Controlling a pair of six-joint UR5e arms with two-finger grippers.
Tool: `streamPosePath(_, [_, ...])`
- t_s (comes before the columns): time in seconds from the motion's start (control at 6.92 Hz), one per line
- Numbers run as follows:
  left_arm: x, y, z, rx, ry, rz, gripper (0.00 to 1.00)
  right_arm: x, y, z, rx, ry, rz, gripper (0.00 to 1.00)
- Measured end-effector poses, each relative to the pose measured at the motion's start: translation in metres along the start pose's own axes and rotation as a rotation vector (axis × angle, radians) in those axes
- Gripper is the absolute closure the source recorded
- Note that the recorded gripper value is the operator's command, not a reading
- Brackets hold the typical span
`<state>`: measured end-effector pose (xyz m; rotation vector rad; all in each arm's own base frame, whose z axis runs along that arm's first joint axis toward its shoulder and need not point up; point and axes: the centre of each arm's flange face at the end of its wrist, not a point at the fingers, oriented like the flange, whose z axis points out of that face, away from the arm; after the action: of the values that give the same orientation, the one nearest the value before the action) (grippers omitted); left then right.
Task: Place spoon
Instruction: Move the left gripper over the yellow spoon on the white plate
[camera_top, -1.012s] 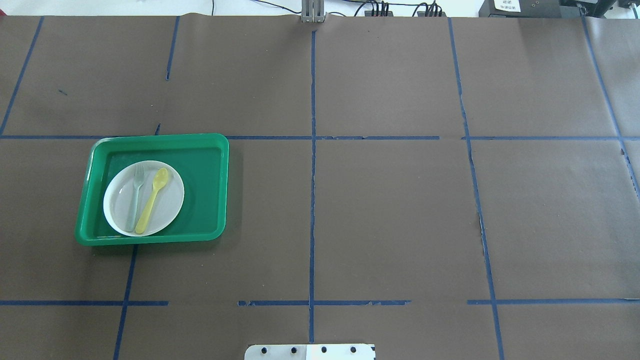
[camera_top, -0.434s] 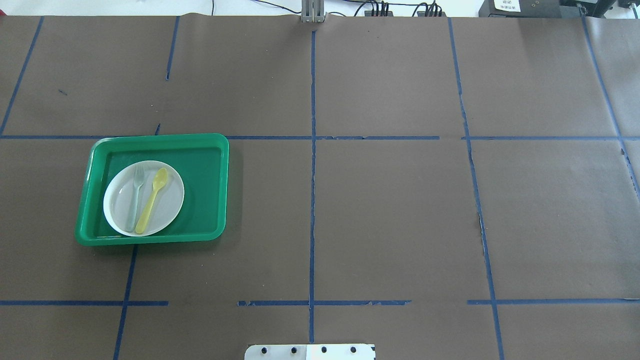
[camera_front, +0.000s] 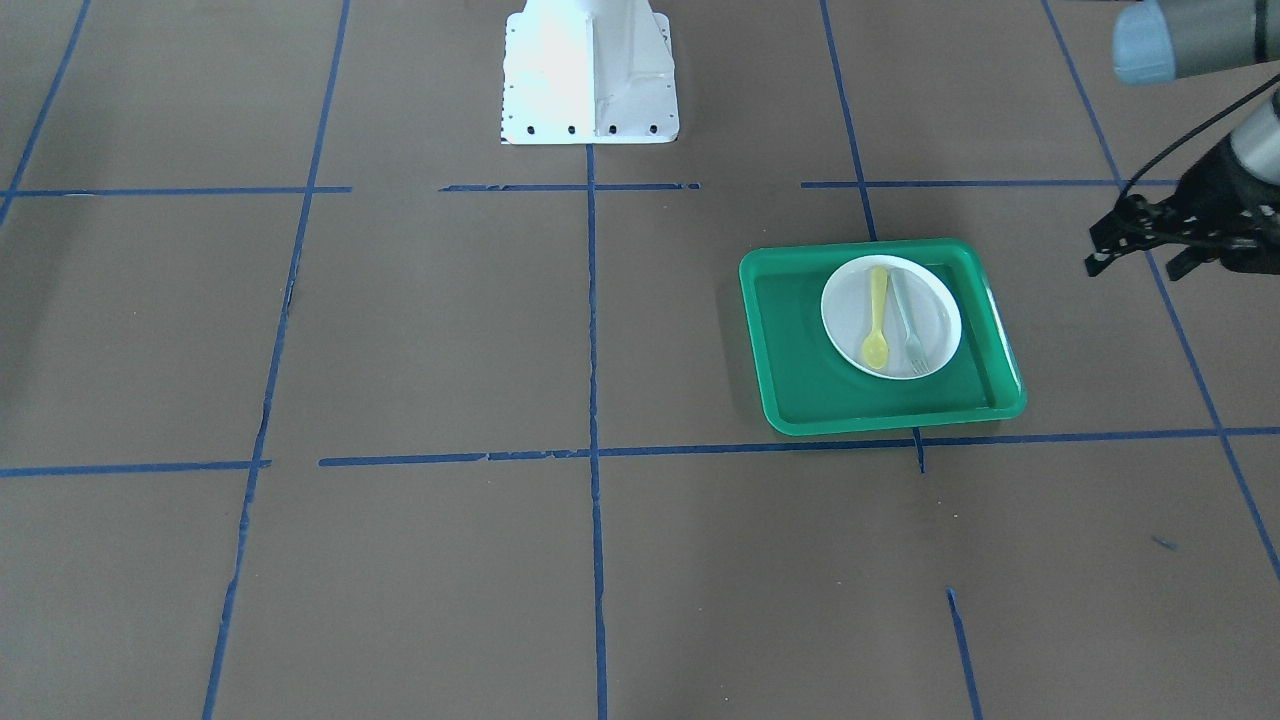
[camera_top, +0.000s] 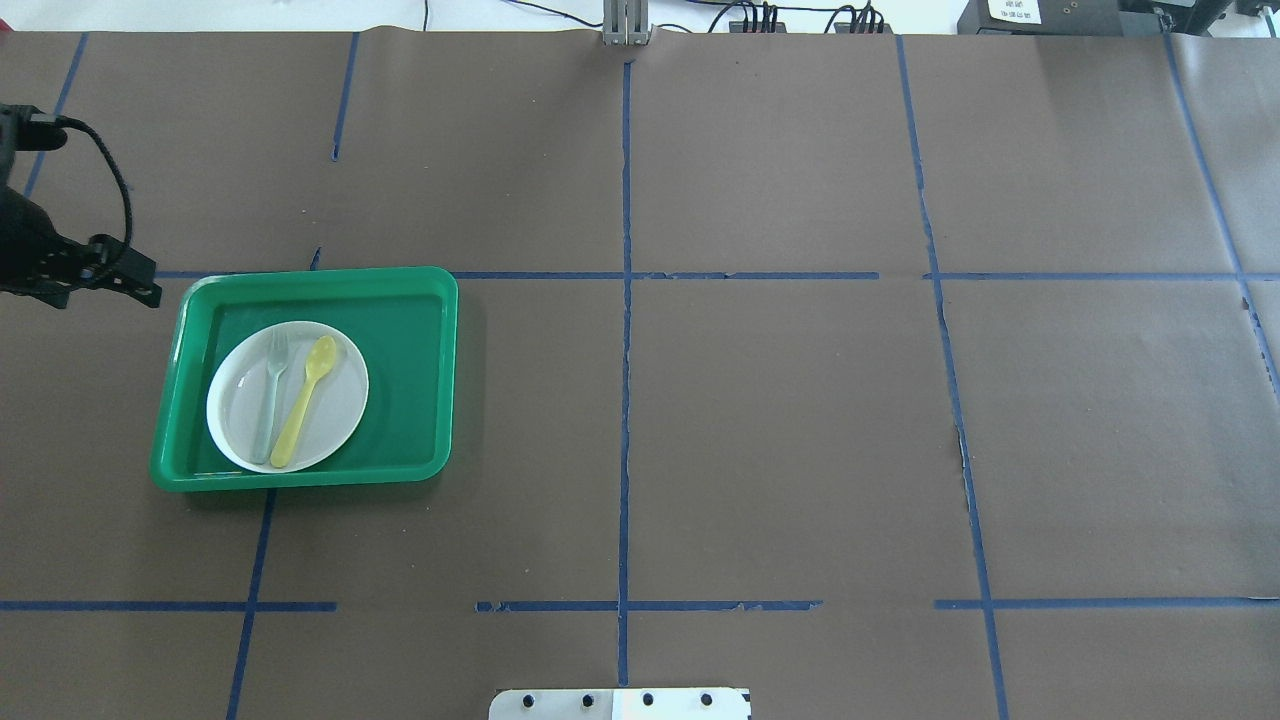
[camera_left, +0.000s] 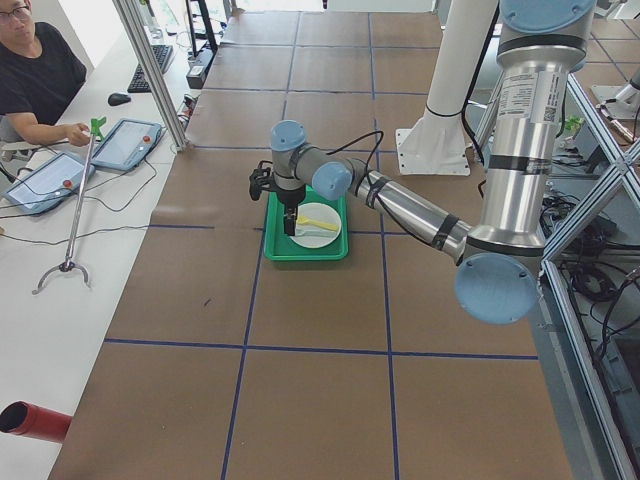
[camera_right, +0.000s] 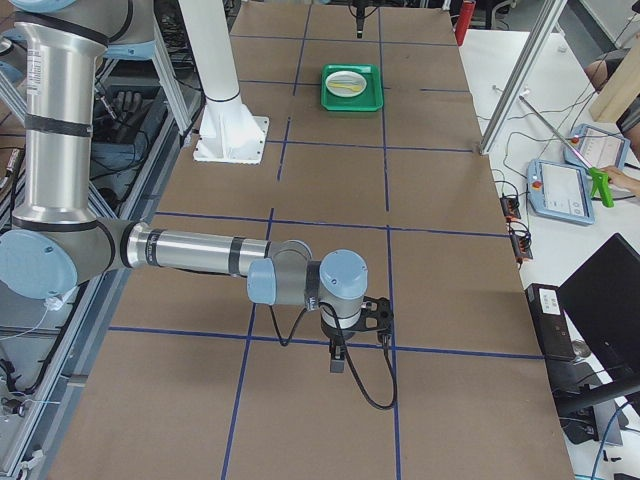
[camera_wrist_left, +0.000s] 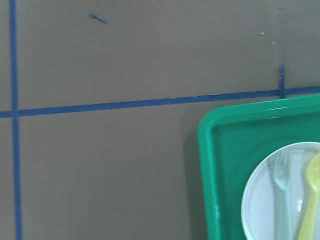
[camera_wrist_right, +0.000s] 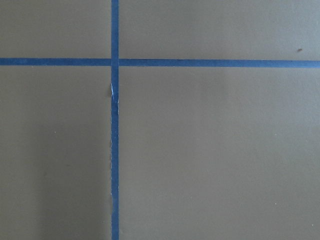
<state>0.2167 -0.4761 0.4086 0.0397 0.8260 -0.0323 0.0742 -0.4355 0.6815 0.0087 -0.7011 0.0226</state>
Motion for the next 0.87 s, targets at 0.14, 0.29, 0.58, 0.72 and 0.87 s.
streamPosePath(0.14, [0.033, 0.010, 0.018, -0.013, -0.005, -0.017, 0.00, 0.000, 0.000, 0.000, 0.000, 0.000, 0.000, 0.00])
streamPosePath(0.29, [0.055, 0.019, 0.040, -0.018, -0.019, -0.021, 0.05, 0.000, 0.000, 0.000, 0.000, 0.000, 0.000, 0.00])
streamPosePath(0.58, [0.071, 0.028, 0.094, -0.013, 0.007, -0.025, 0.16, 0.000, 0.000, 0.000, 0.000, 0.000, 0.000, 0.00])
streamPosePath(0.72, [0.074, 0.033, 0.116, -0.016, 0.021, -0.027, 0.23, 0.000, 0.000, 0.000, 0.000, 0.000, 0.000, 0.00])
streamPosePath(0.87, [0.078, 0.038, 0.129, -0.021, 0.024, -0.025, 0.31, 0.000, 0.000, 0.000, 0.000, 0.000, -0.001, 0.00])
